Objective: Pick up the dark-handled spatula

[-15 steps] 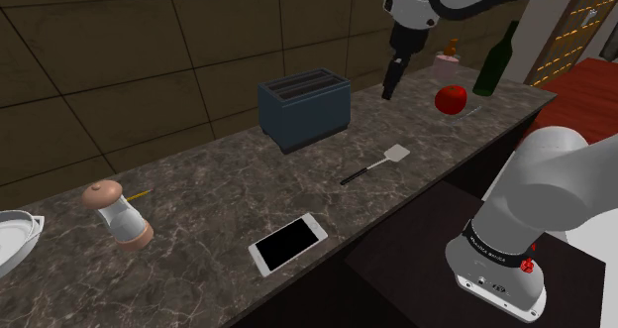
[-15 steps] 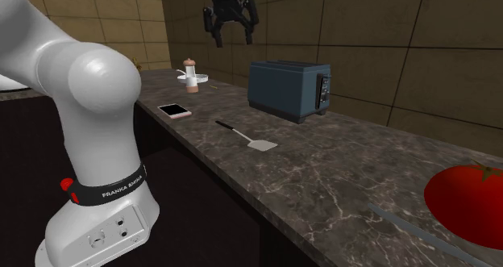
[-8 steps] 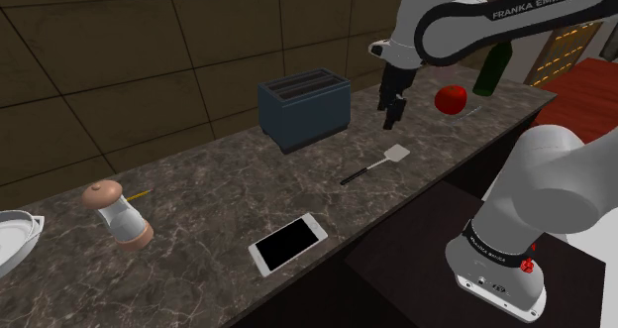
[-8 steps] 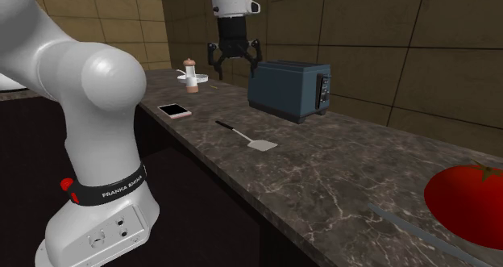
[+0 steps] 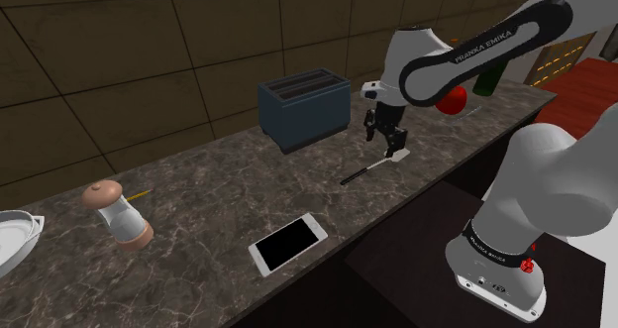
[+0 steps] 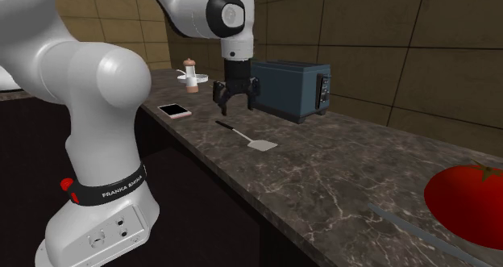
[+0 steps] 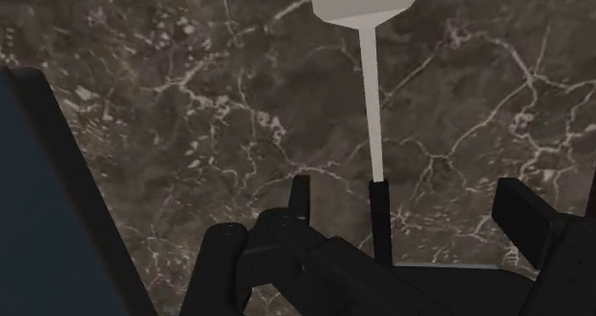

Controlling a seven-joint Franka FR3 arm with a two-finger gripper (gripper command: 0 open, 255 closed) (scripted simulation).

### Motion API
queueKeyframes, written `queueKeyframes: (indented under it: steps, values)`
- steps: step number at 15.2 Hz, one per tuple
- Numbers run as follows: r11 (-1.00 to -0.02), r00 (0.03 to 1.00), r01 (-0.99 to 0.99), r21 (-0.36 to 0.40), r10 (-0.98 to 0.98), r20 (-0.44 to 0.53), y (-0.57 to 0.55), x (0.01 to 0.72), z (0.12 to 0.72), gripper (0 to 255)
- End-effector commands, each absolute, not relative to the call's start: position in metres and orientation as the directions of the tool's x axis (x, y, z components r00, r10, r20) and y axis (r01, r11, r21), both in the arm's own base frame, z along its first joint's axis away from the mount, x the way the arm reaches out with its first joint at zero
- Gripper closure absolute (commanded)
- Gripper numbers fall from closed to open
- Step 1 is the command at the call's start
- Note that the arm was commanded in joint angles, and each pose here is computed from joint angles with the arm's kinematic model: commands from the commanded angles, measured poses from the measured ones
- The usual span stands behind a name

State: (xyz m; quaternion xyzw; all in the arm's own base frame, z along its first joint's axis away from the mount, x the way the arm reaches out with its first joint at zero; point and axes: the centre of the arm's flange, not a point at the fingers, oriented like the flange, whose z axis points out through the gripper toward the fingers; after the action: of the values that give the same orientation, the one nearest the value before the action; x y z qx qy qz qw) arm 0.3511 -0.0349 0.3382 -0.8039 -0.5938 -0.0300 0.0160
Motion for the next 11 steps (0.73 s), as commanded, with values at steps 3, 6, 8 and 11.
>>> queueKeyframes:
  steps: [3,6,8,11]
  values:
    - [-0.176,0.176,0.984,-0.001,0.982,0.066,-0.037,0.357,0.305,0]
    - [-0.176,0.176,0.984,-0.001,0.982,0.066,-0.037,0.357,0.29,0]
    - [-0.176,0.176,0.984,-0.001,0.982,0.066,-0.037,0.357,0.279,0]
    - [-0.176,0.176,0.984,-0.001,0.982,0.066,-0.037,0.357,0.276,255]
